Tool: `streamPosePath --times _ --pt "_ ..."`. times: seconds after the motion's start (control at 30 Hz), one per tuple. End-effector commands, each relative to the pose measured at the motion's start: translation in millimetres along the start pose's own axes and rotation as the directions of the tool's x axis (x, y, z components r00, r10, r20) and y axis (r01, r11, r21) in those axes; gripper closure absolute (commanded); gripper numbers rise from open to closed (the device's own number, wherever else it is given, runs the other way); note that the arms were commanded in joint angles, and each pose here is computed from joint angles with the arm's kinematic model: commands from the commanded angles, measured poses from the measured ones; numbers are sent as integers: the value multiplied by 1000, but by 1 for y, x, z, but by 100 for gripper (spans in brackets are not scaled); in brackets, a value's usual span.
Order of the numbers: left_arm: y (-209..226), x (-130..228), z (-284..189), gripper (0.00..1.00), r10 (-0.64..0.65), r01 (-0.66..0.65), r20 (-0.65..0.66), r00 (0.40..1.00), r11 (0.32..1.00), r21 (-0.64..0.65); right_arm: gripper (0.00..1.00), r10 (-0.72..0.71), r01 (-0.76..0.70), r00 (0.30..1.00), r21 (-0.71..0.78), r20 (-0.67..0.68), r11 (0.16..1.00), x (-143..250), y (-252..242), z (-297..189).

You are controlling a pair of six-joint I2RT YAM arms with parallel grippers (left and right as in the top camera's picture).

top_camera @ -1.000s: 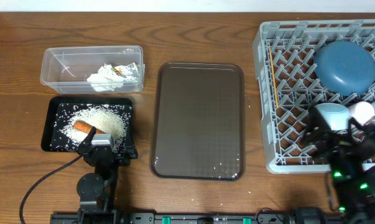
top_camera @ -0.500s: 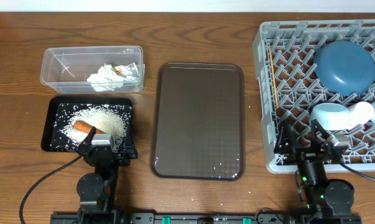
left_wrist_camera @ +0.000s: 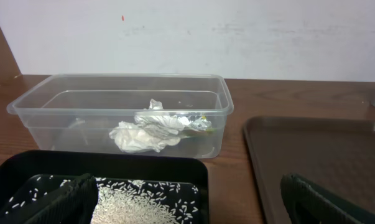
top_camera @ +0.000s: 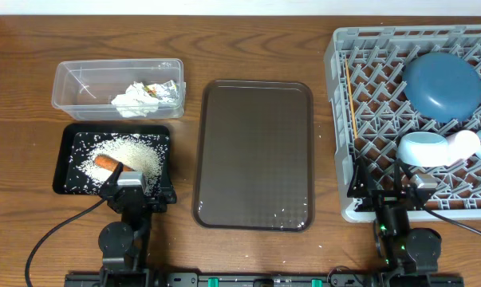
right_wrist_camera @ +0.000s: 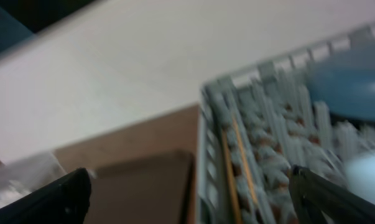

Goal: Sort waste into correct bins and load items into the dishwasher rack

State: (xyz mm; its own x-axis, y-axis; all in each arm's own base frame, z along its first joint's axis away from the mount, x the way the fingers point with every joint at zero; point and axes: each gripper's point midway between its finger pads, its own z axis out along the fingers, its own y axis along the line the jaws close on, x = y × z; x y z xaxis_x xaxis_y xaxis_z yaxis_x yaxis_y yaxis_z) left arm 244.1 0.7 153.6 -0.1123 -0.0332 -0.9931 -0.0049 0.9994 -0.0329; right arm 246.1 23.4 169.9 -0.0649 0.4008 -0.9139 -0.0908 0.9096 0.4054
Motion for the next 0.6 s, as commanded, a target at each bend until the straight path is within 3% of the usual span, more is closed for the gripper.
streamPosePath --times 0.0,0.17,0.5,0.57 --pt "3 16 2 4 13 -13 -38 999 1000 -10 1 -34 36 999 84 -25 996 8 -17 -1" --pt "3 16 2 4 13 -13 -38 999 1000 -10 1 -148 150 988 77 -35 986 8 -17 -1" --pt "3 16 2 4 13 -13 -38 999 1000 -10 1 -173 175 984 81 -35 981 7 -18 -1" --pt "3 16 2 4 13 -13 -38 999 1000 -10 1 -241 243 970 79 -41 967 7 -18 -1"
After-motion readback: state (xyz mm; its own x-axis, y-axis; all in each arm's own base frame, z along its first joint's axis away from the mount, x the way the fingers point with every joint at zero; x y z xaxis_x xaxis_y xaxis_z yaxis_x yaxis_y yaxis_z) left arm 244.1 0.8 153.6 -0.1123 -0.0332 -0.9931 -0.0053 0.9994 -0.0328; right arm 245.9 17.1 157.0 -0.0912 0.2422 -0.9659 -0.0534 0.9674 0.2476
